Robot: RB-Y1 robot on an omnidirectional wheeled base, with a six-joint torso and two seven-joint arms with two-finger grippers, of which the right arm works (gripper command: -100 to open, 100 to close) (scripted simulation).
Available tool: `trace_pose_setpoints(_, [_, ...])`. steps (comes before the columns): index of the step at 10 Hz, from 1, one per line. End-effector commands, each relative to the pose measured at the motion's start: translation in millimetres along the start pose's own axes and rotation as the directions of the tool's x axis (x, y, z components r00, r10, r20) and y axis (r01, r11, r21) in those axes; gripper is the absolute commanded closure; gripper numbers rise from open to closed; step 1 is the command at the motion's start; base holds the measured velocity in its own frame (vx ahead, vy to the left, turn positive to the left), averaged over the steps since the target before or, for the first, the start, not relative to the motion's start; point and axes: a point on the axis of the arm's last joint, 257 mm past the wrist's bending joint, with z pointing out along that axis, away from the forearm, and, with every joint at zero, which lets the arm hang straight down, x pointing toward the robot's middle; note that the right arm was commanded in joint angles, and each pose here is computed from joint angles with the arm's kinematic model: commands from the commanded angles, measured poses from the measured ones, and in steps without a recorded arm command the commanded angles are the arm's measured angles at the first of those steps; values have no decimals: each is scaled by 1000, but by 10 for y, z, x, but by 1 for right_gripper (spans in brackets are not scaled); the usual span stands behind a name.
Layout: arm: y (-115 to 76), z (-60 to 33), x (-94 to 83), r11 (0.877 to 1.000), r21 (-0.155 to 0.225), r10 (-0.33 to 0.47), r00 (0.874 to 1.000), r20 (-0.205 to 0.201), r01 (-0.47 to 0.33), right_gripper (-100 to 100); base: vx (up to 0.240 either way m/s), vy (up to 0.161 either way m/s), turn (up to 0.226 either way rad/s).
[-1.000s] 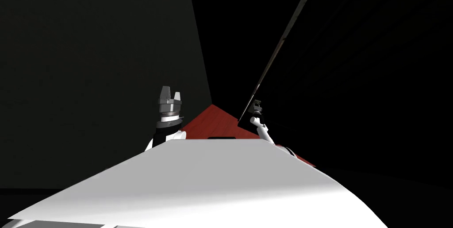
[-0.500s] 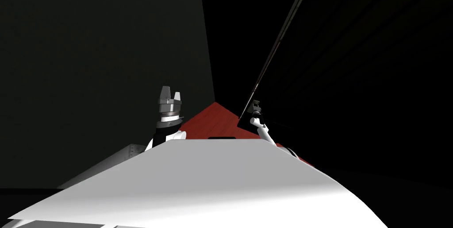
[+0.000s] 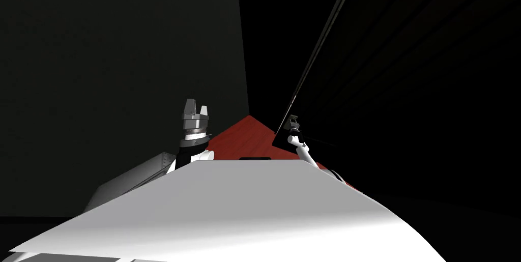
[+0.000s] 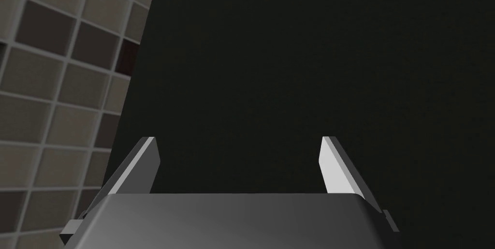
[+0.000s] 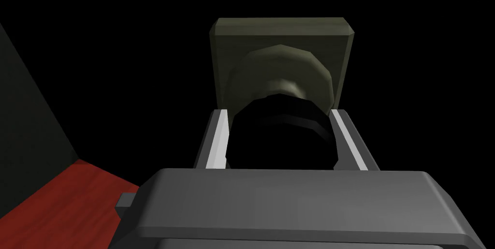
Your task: Pull the door open
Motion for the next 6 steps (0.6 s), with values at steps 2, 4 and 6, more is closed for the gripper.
trace_pose_setpoints(2, [-85,-21,2,999,32,1,1000,-2,-1,100,-261,-72,135])
trace_pose_setpoints(4, [-153,-38,17,998,60,2,1000,-5,-2,100,-236,-51,130])
trace_pose_setpoints(6, [-200,-51,23,997,78,3,1000,-6,-3,100,-200,-51,91])
